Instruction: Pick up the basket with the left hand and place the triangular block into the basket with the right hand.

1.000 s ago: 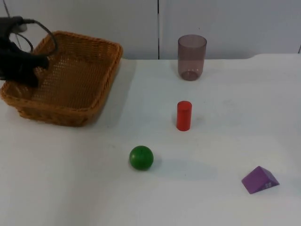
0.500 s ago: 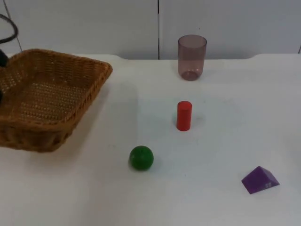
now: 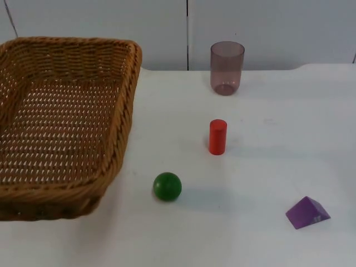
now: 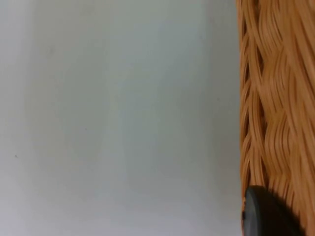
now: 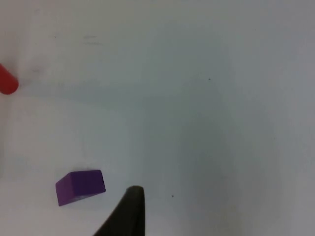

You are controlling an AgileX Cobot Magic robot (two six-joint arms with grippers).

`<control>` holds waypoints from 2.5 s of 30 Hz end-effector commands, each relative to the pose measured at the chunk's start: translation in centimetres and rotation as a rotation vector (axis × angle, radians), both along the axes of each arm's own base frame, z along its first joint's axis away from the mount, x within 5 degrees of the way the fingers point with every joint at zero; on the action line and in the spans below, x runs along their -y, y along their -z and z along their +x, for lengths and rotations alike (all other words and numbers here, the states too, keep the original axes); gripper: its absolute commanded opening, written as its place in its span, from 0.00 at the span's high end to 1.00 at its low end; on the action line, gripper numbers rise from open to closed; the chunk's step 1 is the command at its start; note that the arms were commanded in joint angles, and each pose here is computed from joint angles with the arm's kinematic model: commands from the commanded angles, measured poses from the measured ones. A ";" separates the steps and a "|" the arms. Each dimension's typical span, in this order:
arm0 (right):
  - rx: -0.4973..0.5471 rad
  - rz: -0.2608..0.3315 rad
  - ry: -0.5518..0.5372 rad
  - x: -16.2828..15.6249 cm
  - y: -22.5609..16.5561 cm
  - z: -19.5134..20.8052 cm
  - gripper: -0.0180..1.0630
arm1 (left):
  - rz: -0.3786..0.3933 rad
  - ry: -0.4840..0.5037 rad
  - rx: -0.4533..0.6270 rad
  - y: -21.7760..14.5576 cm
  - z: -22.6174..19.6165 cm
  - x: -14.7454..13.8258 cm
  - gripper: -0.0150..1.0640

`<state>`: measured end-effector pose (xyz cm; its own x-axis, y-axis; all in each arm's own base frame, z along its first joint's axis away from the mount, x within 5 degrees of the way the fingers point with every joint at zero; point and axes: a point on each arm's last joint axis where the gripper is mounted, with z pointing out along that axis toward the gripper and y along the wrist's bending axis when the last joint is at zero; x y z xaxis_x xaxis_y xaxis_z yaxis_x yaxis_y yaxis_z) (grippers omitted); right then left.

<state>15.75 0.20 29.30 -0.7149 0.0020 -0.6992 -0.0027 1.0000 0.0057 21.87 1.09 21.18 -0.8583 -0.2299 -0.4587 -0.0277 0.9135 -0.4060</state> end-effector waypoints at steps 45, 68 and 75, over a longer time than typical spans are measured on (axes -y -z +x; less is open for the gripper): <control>-0.413 -0.204 -0.566 -13.3 5.7 11.0 0.01 | -0.061 -0.010 0.025 -0.7 -0.6 0.6 0.99; -0.605 -0.584 -1.223 -14.5 16.7 13.9 0.01 | -0.033 -0.039 0.051 -0.8 -0.4 0.2 0.99; -0.622 -0.636 -1.275 -14.7 18.8 14.8 0.08 | -0.032 -0.036 0.049 -0.8 -0.4 0.2 0.99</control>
